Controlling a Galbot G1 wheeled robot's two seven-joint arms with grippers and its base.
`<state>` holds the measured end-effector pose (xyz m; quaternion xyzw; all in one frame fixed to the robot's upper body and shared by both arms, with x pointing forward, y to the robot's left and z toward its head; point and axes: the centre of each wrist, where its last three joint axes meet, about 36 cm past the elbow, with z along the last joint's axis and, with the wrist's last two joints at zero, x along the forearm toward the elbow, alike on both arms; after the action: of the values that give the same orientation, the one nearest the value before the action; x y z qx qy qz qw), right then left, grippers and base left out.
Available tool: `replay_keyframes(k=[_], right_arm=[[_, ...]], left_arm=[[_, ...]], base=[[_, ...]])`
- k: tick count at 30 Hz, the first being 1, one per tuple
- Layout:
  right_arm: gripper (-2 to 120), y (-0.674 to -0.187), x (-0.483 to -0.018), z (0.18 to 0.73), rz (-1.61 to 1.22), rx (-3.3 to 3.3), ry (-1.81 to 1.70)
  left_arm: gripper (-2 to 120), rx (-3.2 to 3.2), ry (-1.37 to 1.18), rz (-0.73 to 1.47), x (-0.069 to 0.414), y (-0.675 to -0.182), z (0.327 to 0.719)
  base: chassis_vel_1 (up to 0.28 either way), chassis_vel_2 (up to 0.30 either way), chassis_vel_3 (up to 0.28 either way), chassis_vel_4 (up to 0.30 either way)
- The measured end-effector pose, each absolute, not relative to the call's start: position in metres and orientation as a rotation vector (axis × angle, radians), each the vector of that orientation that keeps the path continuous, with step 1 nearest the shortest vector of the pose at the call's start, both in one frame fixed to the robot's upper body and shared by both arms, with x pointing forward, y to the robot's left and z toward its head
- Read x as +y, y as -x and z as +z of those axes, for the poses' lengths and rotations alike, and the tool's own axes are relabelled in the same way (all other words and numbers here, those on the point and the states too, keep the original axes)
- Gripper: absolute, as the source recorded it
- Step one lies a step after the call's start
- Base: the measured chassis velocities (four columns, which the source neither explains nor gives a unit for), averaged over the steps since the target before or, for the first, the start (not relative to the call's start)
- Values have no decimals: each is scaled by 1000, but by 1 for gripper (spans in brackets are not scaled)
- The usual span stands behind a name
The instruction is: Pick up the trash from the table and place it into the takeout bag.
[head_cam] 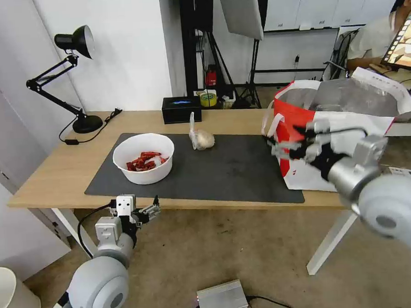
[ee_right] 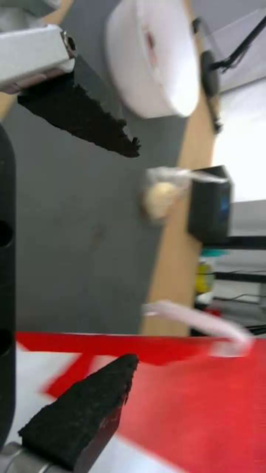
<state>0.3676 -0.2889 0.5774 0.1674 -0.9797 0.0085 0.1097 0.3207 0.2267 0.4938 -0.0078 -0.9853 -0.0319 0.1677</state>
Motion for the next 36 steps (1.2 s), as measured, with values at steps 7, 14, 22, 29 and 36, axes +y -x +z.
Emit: replay_keyframes(k=[7,14,22,29,36], right_arm=[[100,-344,-283,549,31,-2831,-424],[100,-328,-280,534,50,-2799,-374],[100,-324,-285,522,84,-2761,-408],[100,-306,-280,516,114,-2717,-393],[100,-293,-274,508,95,-2664,-339]], left_arm=[[100,-2801,-1,-89,227,-320,494],[100,-2794,-6,-83,227,-317,495],[100,-2791,-12,-80,228,-315,495],[100,-2794,-36,-80,232,-312,498],[100,-2794,-38,-78,233,-312,497]], base=[[0,0,0,0],[0,0,0,0],[0,0,0,0],[0,0,0,0],[0,0,0,0]])
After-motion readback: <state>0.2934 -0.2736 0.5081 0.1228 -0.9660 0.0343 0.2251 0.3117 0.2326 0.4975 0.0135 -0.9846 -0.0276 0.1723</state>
